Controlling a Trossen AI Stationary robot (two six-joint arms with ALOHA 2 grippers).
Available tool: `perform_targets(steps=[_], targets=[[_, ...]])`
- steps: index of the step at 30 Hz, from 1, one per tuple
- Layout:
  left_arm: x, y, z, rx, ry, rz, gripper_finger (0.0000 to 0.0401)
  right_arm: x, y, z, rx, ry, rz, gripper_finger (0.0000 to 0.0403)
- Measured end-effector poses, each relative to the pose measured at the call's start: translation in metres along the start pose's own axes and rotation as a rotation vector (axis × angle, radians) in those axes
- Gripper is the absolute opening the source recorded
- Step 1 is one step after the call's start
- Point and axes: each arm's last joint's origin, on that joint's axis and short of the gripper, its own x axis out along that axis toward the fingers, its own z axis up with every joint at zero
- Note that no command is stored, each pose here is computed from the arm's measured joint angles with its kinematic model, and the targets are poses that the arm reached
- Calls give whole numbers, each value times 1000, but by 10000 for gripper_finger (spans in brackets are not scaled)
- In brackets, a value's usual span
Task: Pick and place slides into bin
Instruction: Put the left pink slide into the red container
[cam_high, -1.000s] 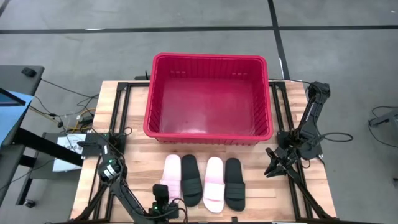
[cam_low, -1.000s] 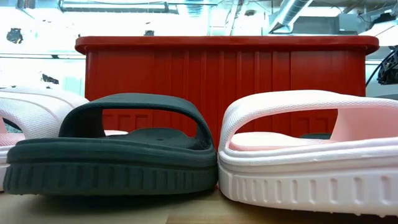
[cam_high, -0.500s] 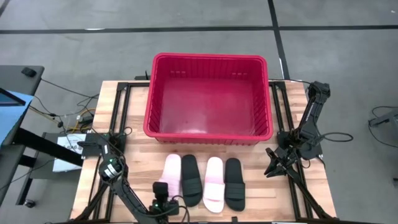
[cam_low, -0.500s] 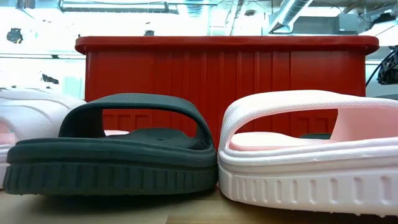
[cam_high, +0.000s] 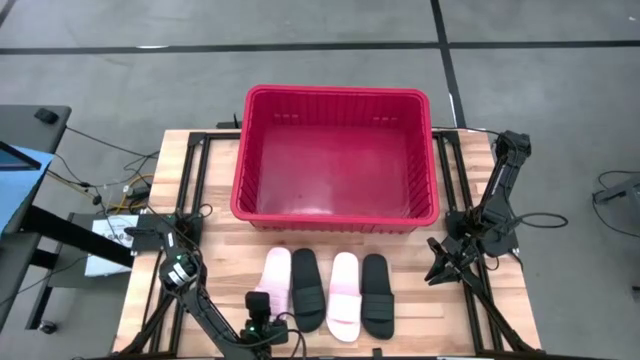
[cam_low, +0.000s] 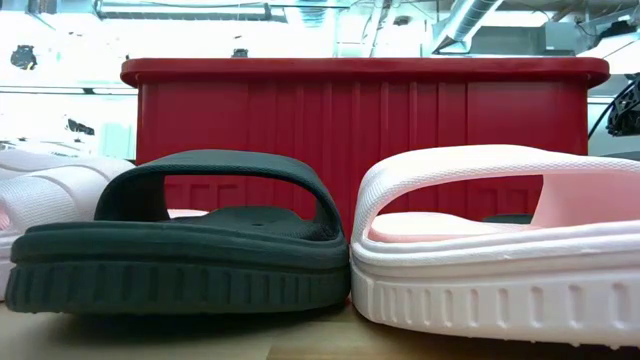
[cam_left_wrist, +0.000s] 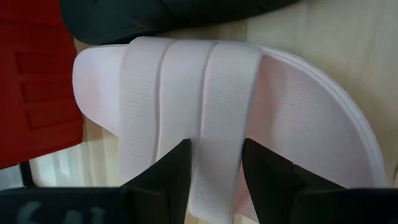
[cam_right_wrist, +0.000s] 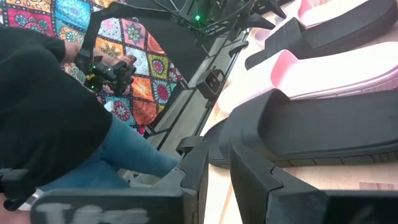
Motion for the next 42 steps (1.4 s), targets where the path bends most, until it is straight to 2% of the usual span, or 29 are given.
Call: perform_targets(steps=[3,7,9,23,42], targets=[[0,0,0,-2,1,-5,92,0,0,0,0,0,0,57],[0,-1,0,-4,3,-12,25,0,0,0,0,0,0,57],[0,-1,1,-7,0,-18,8,0,0,0,0,0,0,57],[-1,-2,-1,-11,0,-19,0,0,0,0,0,0,0,57],[-29,0,3,-87,-38,-86,0,0,0,0,0,0,0,57]])
